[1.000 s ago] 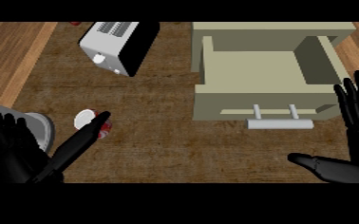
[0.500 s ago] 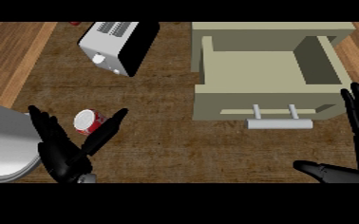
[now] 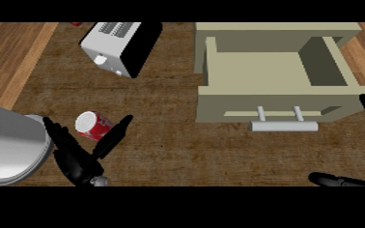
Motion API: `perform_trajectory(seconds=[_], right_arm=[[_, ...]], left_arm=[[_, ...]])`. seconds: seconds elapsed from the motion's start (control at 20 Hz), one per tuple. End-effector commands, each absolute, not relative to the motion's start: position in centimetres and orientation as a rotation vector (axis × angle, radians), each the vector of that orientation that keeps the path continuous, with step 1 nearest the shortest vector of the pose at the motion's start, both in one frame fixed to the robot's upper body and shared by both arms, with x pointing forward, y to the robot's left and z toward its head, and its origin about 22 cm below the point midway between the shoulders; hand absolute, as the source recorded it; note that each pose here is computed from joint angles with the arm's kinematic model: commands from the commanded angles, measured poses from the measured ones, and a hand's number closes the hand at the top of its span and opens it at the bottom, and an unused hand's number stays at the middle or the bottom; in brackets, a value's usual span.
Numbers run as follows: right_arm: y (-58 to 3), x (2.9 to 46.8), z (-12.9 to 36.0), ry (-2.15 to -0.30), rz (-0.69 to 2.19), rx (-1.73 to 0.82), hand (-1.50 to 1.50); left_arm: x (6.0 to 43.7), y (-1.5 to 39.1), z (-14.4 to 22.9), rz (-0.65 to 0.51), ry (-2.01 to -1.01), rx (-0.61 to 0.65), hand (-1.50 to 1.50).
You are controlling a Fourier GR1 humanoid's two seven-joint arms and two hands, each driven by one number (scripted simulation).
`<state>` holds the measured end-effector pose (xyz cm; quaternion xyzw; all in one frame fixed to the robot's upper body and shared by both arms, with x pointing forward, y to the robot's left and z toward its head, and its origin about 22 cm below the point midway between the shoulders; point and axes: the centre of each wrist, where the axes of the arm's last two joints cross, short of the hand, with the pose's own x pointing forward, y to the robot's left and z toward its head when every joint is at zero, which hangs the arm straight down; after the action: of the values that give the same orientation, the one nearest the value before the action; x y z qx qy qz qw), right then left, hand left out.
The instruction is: Pick up the can, place it into the drawer and close the drawer
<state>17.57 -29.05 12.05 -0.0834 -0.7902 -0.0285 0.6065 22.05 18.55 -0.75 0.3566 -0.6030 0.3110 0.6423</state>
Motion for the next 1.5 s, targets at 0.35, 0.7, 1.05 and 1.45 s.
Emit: perform_trajectory(seconds=[0.35, 0.7, 1.05, 1.45], right_arm=[[-29.6, 16.6, 11.6, -1.825, -0.061, -0.202, -1.50], [-30.4, 16.0, 12.8, -1.813, -0.073, -0.230, -1.50], [-30.6, 15.3, 15.0, -1.830, -0.056, -0.202, -1.50], [-29.4, 16.1, 13.9, -1.825, -0.053, -0.230, -1.50]], left_arm=[[21.1, 21.2, -6.7, 0.788, -1.306, 0.839, -1.50], [21.6, 23.4, -10.5, 0.814, -1.293, 0.800, -1.50], [20.4, 24.4, -12.7, 0.841, -1.280, 0.816, -1.50], [23.4, 24.7, -12.9, 0.813, -1.321, 0.763, -1.50]])
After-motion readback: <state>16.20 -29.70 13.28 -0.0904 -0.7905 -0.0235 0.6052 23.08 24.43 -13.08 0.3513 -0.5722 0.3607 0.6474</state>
